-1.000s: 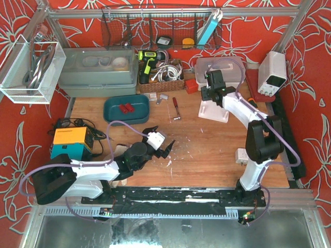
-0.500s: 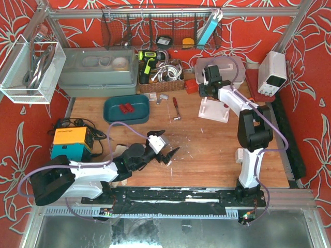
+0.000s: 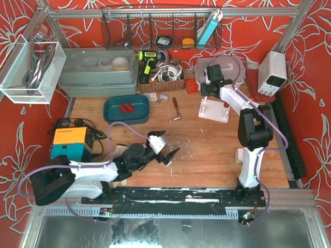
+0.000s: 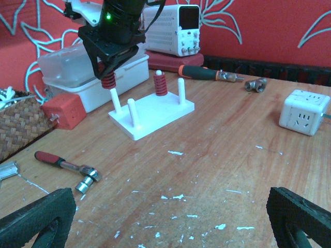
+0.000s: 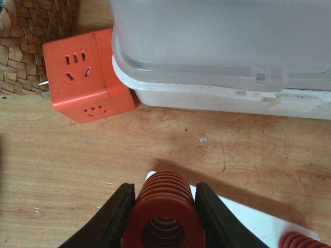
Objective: Install the large spring
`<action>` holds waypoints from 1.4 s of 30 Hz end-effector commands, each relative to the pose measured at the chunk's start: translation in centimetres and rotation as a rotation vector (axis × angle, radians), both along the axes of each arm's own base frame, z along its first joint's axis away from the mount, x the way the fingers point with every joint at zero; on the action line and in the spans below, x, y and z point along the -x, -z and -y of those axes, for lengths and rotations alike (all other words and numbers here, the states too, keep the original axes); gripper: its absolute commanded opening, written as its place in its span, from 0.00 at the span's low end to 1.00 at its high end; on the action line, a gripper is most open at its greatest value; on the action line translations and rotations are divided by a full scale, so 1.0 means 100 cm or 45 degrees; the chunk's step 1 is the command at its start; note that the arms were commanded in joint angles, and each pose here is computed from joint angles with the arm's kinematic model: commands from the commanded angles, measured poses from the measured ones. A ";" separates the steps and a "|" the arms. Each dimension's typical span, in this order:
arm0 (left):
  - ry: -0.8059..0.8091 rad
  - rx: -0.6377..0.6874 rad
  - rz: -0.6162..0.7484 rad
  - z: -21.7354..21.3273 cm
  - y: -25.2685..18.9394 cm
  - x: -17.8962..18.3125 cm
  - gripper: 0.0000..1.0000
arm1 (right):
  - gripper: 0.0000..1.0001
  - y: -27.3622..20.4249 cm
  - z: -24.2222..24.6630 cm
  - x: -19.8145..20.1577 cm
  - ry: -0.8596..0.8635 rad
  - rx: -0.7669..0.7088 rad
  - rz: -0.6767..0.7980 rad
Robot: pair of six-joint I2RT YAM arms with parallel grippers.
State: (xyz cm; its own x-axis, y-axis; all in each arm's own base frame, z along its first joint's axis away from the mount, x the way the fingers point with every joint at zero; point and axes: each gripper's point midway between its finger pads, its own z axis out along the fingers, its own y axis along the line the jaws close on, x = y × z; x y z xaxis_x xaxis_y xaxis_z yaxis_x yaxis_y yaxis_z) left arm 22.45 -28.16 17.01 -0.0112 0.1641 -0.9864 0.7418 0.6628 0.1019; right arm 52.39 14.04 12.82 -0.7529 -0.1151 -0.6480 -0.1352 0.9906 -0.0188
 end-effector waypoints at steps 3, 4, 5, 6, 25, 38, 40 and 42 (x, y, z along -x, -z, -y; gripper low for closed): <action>-0.001 0.034 0.025 0.002 -0.010 -0.003 1.00 | 0.00 -0.009 -0.001 0.005 -0.012 -0.047 -0.026; -0.001 0.035 0.025 0.002 -0.011 -0.003 1.00 | 0.00 -0.008 -0.002 0.006 -0.014 -0.048 -0.029; -0.001 0.035 0.025 0.002 -0.011 -0.003 1.00 | 0.00 -0.007 -0.001 0.006 -0.011 -0.047 -0.034; -0.001 0.035 0.025 0.002 -0.011 -0.003 1.00 | 0.00 -0.006 0.000 0.007 -0.010 -0.044 -0.042; -0.001 0.037 0.031 0.002 -0.013 -0.003 1.00 | 0.00 0.006 0.000 0.015 -0.007 -0.058 -0.105; -0.005 0.026 0.029 0.002 -0.011 -0.004 1.00 | 0.00 -0.005 0.004 0.012 -0.015 -0.030 -0.077; -0.006 0.025 0.030 0.002 -0.011 -0.004 1.00 | 0.00 0.003 0.003 0.007 -0.020 -0.024 -0.083; -0.006 0.025 0.030 0.002 -0.011 -0.003 1.00 | 0.00 0.012 0.002 0.004 -0.024 -0.020 -0.104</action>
State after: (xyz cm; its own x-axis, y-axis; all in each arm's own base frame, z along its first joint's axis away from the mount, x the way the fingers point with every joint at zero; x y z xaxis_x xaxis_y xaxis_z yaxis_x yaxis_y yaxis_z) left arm 22.46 -28.16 16.95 -0.0116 0.1668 -0.9859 0.7414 0.6630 0.1034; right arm 50.97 14.11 11.97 -0.7985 -0.1105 -0.5917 -0.1516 0.9882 0.0200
